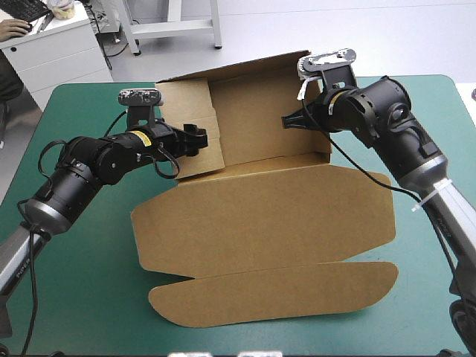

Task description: Fold the box

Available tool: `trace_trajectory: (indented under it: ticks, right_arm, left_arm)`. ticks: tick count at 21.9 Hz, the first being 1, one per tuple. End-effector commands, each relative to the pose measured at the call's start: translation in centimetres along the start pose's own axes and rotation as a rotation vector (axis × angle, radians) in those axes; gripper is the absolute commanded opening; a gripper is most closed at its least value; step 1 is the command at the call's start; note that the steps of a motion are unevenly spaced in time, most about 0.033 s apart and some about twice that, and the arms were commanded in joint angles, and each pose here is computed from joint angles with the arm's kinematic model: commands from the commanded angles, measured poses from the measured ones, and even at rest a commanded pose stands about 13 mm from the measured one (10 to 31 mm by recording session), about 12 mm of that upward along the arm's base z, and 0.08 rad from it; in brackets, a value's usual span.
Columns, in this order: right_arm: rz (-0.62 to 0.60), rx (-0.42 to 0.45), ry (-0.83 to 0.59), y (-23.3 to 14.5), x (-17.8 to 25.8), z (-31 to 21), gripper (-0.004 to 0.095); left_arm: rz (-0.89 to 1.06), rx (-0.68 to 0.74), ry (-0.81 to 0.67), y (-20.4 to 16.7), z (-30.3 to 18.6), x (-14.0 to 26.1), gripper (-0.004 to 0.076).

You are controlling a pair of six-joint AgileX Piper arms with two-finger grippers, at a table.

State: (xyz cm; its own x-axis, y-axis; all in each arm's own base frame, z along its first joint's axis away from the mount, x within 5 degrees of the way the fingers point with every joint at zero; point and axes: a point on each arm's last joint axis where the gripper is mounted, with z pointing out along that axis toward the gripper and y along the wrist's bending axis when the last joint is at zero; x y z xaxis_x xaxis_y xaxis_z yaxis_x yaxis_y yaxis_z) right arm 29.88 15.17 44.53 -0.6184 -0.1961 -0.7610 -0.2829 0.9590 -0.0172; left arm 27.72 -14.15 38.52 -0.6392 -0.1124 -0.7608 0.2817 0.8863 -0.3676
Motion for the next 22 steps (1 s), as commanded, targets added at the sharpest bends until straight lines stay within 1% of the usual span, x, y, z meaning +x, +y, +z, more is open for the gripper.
trace_trajectory:
  ticks: [1, 3, 4, 6, 7, 11, 13, 14, 15, 16, 19, 20, 22]
  right_arm:
    - [0.030, -0.087, -0.134, 0.7, -1.3, -2.7, -0.0018]
    - [0.030, -0.087, -0.133, 0.7, -1.3, -2.7, -0.0018]
    - [0.030, -0.087, -0.131, 0.7, -1.3, -2.7, -0.0018]
    - [0.034, -0.086, -0.127, 0.6, -1.2, -2.7, -0.0018]
    - [0.034, -0.086, -0.125, 0.6, -1.2, -2.7, -0.0018]
    - [0.035, -0.081, -0.105, 0.6, -1.0, -2.7, -0.0018]
    - [0.036, -0.075, -0.081, 0.6, -0.8, -2.7, -0.0019]
    - [0.028, -0.068, -0.051, 0.5, -0.5, -2.6, -0.0019]
    - [0.012, -0.064, -0.037, 0.5, -0.4, -2.6, -0.0019]
    - [0.005, -0.056, -0.008, 0.4, -0.1, -2.5, -0.0019]
    - [0.057, -0.048, 0.031, -0.8, -0.2, -0.8, -0.0019]
    - [0.077, -0.046, 0.069, -1.3, 0.0, 0.1, -0.0019]
    - [0.113, -0.054, 0.194, -2.4, 0.8, 3.1, -0.0020]
  left_arm:
    - [-0.015, 0.063, -0.151, -1.1, -1.8, -2.0, 0.0398]
    - [-0.011, 0.063, -0.166, -1.1, -1.8, -2.1, 0.0276]
    - [-0.011, 0.065, -0.172, -1.2, -1.8, -2.2, 0.0202]
    - [-0.010, 0.066, -0.181, -1.2, -1.8, -2.3, 0.0028]
    - [-0.008, 0.066, -0.183, -1.2, -1.8, -2.3, -0.0006]
    - [-0.002, 0.063, -0.188, -1.2, -1.9, -2.3, -0.0010]
    - [0.002, 0.054, -0.154, -1.2, -1.7, -2.3, -0.0010]
    - [0.031, 0.020, -0.086, -1.3, -1.4, -2.6, -0.0010]
    - [0.052, 0.001, -0.065, -1.3, -1.3, -3.1, -0.0010]
    - [0.088, -0.047, 0.000, -1.3, -0.6, -3.8, -0.0010]
    - [0.126, -0.125, 0.121, -1.3, 1.8, -5.2, -0.0010]
    - [0.123, -0.138, 0.156, -1.2, 2.8, -5.3, -0.0010]
    - [0.083, -0.148, 0.206, -1.2, 4.5, -5.4, -0.0010]
